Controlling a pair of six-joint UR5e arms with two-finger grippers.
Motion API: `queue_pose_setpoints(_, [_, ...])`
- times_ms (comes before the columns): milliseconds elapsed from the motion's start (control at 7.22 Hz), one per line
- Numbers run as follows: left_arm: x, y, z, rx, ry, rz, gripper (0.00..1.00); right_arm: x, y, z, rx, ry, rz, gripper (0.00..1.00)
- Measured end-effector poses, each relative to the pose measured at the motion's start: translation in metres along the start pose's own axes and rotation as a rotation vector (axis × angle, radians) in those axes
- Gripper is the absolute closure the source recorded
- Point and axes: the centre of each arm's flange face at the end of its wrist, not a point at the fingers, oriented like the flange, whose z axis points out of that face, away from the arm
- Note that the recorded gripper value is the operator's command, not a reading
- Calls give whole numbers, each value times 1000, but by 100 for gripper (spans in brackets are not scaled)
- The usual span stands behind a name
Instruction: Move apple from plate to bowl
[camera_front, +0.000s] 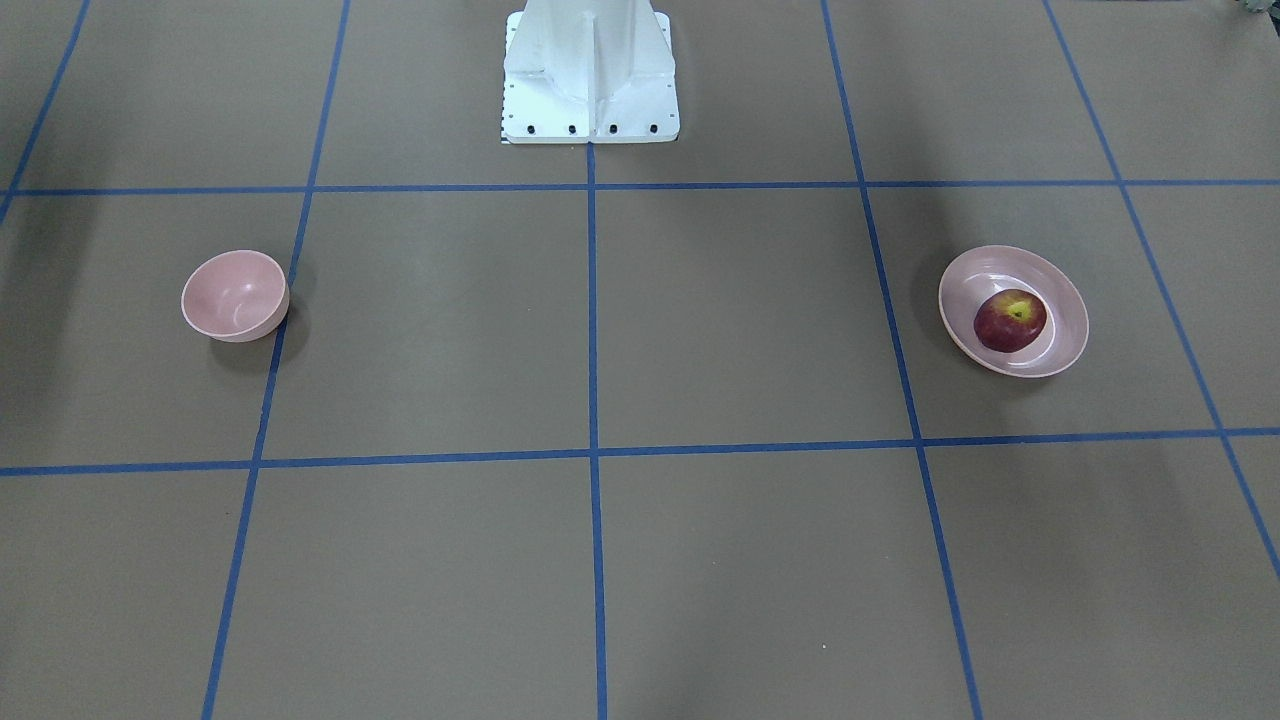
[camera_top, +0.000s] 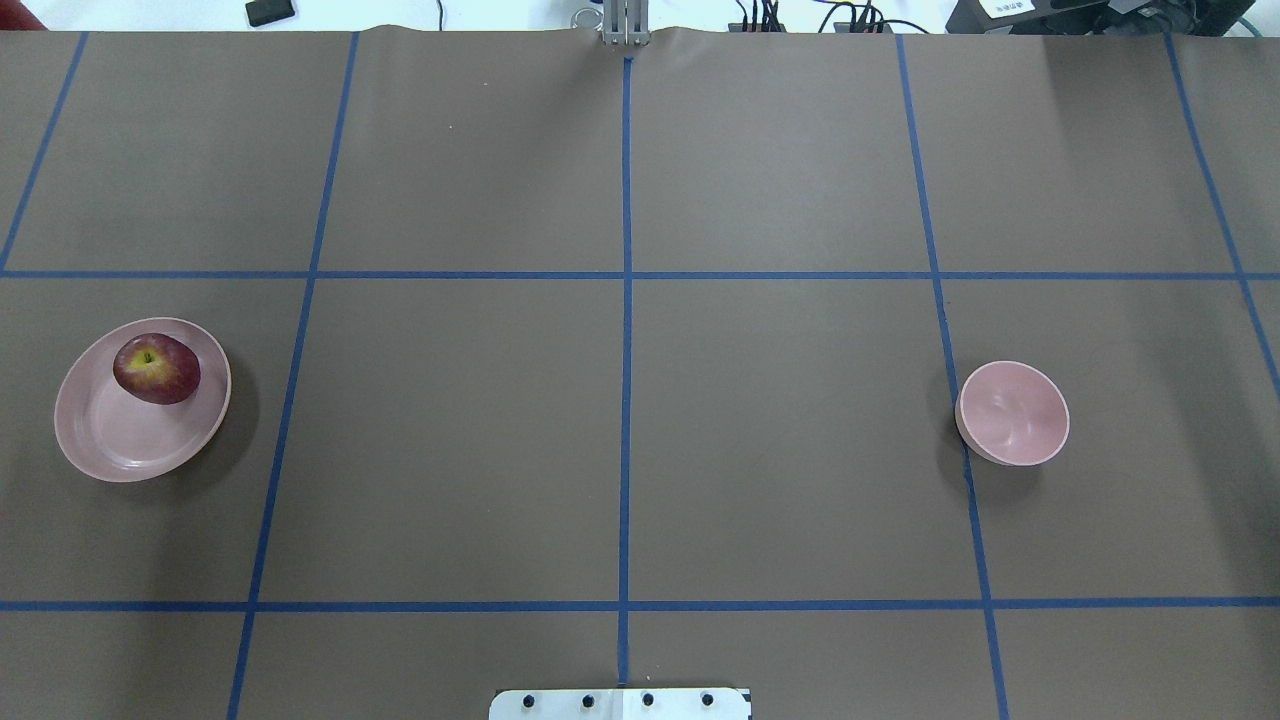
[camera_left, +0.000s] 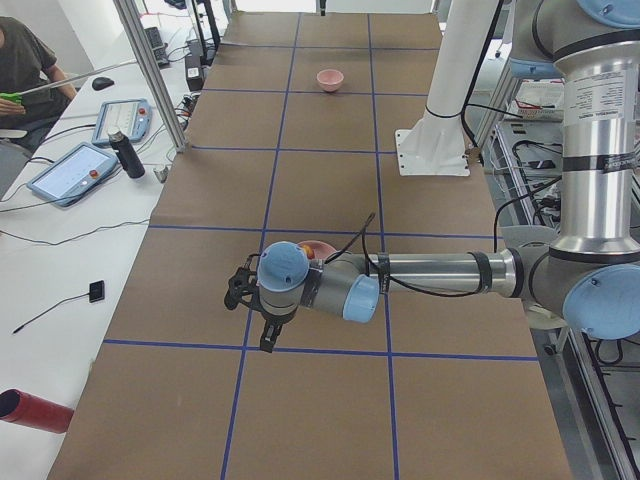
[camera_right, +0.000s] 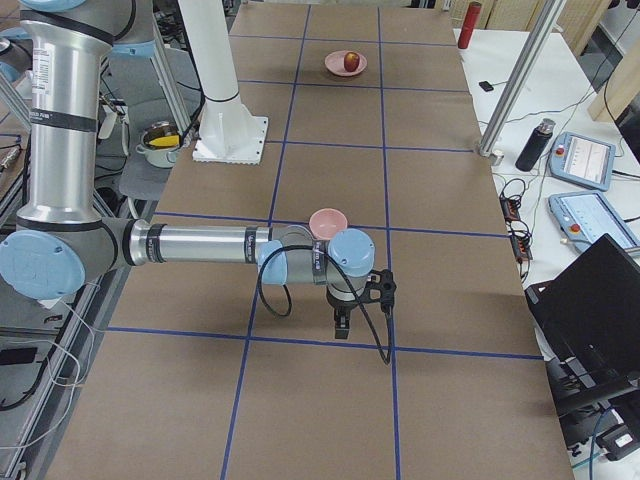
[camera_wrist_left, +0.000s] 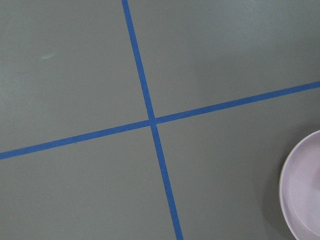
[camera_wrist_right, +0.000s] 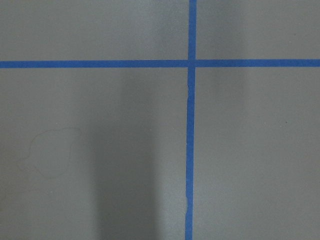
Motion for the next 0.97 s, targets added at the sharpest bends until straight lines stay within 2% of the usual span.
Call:
queue_pose_setpoints(277, [2,3,-2,34,-2,37,2,-1,-1,-1,5,-2,-3,0])
queue_pose_setpoints(969, [6,2,-4,159,-5,179,2,0,7,0,82,-8,-86,0])
